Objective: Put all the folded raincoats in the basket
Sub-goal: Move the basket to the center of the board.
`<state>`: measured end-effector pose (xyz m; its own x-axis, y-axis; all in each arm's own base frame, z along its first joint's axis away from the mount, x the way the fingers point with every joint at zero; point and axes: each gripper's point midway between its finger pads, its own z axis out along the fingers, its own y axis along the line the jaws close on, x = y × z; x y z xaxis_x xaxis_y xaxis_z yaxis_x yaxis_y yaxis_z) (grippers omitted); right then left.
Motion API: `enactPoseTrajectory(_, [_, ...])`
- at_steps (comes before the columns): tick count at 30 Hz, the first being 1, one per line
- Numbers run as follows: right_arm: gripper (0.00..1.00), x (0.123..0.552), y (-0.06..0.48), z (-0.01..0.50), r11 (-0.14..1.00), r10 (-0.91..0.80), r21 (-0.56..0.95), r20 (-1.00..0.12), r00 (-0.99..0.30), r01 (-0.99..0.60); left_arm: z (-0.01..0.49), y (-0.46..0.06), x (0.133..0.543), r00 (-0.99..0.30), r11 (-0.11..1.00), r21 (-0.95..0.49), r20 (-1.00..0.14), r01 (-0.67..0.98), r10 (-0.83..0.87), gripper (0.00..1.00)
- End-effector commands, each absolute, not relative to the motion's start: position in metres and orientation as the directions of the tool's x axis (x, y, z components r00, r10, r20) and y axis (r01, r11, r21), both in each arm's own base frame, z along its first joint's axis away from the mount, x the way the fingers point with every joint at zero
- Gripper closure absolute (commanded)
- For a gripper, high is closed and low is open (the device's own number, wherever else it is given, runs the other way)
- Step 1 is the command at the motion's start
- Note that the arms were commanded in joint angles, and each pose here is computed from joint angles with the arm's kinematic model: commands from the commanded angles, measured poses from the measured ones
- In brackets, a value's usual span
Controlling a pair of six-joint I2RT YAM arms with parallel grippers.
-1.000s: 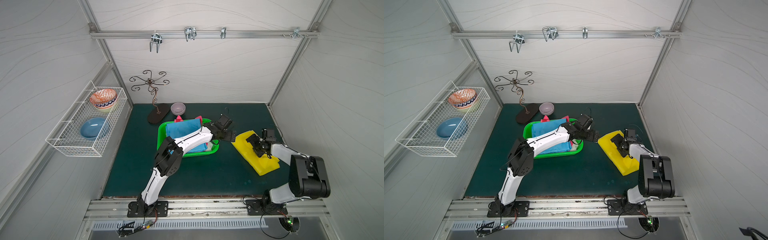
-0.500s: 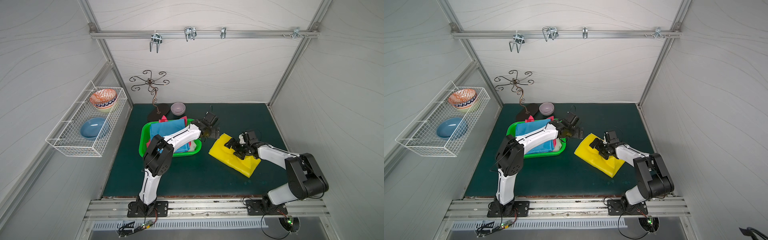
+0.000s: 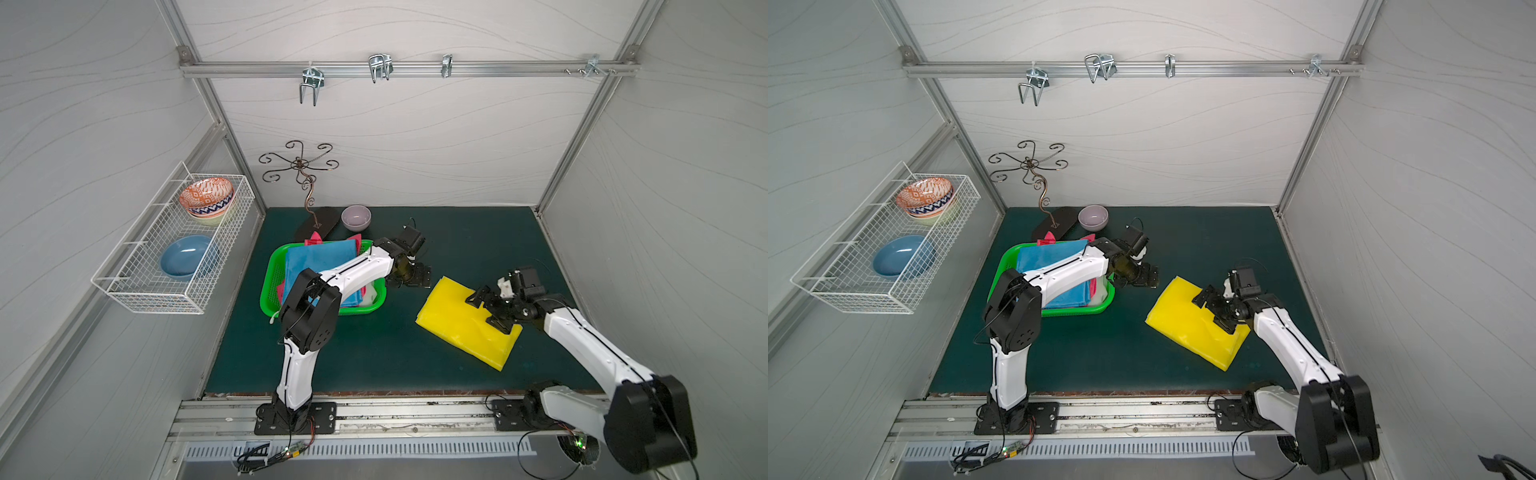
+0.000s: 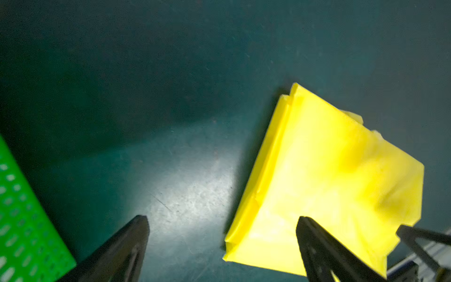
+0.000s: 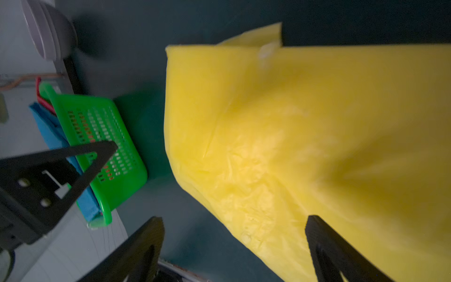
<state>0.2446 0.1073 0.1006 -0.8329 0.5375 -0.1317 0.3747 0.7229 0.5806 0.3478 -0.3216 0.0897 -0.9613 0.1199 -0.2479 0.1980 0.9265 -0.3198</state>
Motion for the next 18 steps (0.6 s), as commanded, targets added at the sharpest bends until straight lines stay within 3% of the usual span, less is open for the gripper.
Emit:
enactPoseTrajectory(1, [0.06,0.21,0.053,0.079,0.681,0.694,0.423,-0.115,-0.711,0.597,0.106,-0.352,0.323,-0.948,0.874,-0.393,-0.249,0.285,0.197,0.01])
enactPoseTrajectory(5, [0.06,0.197,0.022,0.072,0.634,0.761,0.352,-0.125,-0.637,0.688,0.094,-0.373,0.31,-0.939,0.854,-0.404,-0.242,0.327,0.245,0.02])
enactPoseTrajectory(11, [0.05,0.187,0.025,0.046,0.569,0.792,0.357,0.007,-0.611,0.741,0.059,-0.386,0.309,-0.949,0.867,-0.393,-0.196,0.306,0.246,0.04])
enactPoseTrajectory(18, [0.06,0.183,0.028,0.033,0.556,0.789,0.37,0.047,-0.613,0.744,0.052,-0.406,0.302,-0.939,0.822,-0.454,-0.188,0.344,0.289,0.06])
